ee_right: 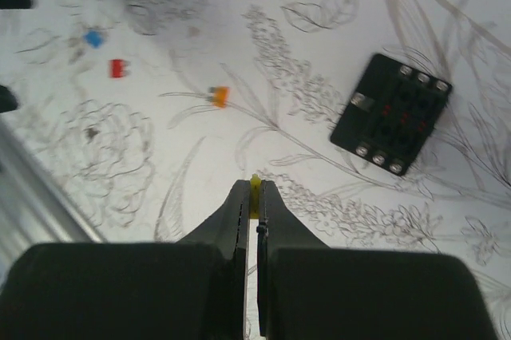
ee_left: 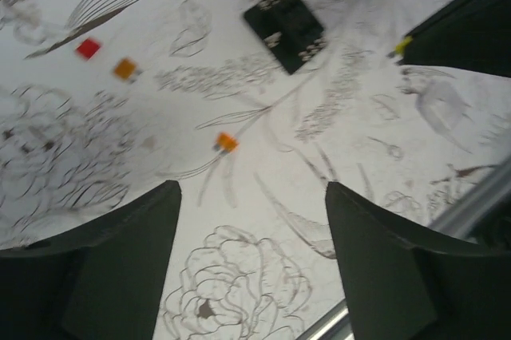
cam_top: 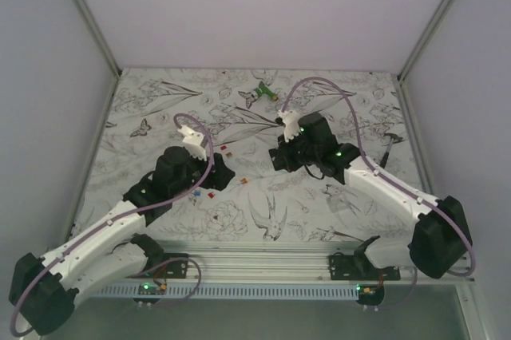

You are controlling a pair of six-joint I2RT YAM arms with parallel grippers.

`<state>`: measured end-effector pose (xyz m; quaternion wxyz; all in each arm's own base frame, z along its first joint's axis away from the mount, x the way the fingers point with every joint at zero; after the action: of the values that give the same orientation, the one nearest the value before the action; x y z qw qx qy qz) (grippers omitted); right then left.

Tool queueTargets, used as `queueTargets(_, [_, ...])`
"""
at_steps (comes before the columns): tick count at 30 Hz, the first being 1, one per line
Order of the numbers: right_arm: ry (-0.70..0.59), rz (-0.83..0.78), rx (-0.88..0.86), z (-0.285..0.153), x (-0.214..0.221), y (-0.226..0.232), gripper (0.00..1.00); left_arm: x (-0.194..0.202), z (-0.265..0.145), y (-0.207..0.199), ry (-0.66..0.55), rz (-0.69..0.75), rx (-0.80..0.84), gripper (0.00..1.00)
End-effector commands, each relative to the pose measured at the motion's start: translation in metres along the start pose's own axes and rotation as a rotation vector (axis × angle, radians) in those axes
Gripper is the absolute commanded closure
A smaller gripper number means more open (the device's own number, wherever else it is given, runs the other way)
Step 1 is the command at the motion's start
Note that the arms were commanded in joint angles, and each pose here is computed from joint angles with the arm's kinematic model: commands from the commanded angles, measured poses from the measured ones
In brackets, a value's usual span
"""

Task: Snap on the fuse box
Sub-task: Pick up the fuse from the center of the board, then install the fuse at the fuse box base.

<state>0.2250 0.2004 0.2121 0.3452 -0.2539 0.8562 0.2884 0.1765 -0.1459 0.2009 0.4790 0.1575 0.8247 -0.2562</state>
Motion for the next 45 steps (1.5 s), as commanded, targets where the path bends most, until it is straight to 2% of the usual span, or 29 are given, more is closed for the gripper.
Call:
queueTargets(1, [-0.047,0.073,0.287,0.012,-0.008,-0.016,1.00,0.020,0.001,0.024,0.063,-0.059,-0.174,0.19])
queueTargets(6, [-0.061,0.116,0.452,0.032,-0.010,-0.032,1.00,0.030,0.006,0.043,0.100,-0.081,-0.263,0.09])
queueTargets(14, [-0.049,0.114,0.584,0.067,-0.013,-0.051,1.00,0.046,0.009,0.067,0.148,-0.056,-0.388,0.00])
queueTargets(29, [-0.016,0.125,0.699,0.107,-0.011,-0.072,1.00,0.045,0.001,0.072,0.109,-0.038,-0.438,0.00])
queueTargets(45, [0.004,0.160,0.730,0.113,0.000,-0.081,1.00,0.045,0.004,0.071,0.122,-0.046,-0.423,0.00])
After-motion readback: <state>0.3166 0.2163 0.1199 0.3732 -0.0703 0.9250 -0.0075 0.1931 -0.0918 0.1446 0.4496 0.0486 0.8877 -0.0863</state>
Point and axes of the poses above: each gripper's point midway between its finger pads, its own z axis out along the fingers, its own y axis along the line the jaws close on, x = y × z, the point moved 9 cm from there along -z, back along the fingers, and after that the axes turned 7 degrees about z, right-handed, at the moved point
